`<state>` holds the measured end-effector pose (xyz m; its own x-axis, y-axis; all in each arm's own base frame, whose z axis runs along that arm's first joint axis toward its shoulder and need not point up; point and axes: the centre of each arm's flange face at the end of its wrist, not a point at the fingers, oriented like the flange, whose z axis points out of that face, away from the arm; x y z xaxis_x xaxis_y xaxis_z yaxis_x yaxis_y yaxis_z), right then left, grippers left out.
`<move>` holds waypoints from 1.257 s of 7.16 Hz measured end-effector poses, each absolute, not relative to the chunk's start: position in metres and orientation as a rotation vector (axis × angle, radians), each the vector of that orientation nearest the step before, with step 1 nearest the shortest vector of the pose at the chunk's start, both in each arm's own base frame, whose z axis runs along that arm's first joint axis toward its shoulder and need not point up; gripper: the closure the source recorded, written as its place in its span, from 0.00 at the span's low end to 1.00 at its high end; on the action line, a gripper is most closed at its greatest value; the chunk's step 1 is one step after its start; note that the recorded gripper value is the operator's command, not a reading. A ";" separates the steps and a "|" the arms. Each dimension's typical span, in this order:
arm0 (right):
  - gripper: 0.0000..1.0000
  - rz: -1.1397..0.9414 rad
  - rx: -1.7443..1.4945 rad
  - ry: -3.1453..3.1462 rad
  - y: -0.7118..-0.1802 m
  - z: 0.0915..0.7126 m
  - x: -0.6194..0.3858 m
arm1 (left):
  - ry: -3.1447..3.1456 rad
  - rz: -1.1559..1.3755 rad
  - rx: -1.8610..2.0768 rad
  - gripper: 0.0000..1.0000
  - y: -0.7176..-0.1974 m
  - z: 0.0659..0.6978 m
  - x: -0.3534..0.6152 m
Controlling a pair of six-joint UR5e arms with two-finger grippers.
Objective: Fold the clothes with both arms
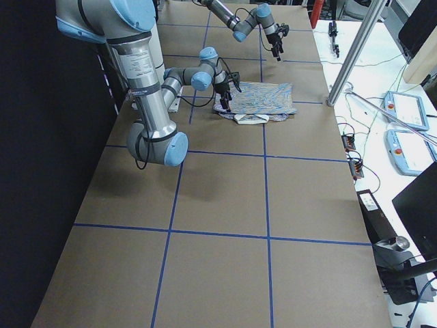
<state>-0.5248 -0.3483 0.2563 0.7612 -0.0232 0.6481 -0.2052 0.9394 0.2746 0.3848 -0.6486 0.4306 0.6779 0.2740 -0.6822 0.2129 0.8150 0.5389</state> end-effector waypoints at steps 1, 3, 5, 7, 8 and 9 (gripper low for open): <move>0.51 0.009 0.353 -0.674 -0.334 0.255 -0.534 | 0.841 0.037 0.637 0.00 -0.649 0.430 0.385; 0.62 -0.142 0.380 -0.643 -0.315 0.253 -0.546 | 0.846 0.035 0.634 0.00 -0.647 0.428 0.388; 0.89 -0.198 0.388 -0.639 -0.304 0.252 -0.551 | 0.851 0.035 0.631 0.00 -0.645 0.427 0.392; 0.90 -0.226 0.406 -0.650 -0.303 0.245 -0.546 | 0.857 0.032 0.634 0.00 -0.645 0.423 0.392; 0.94 -0.235 0.418 -0.658 -0.304 0.240 -0.539 | 0.860 0.029 0.633 0.00 -0.644 0.422 0.392; 1.00 -0.238 0.426 -0.659 -0.306 0.239 -0.534 | 0.861 0.028 0.632 0.00 -0.644 0.422 0.392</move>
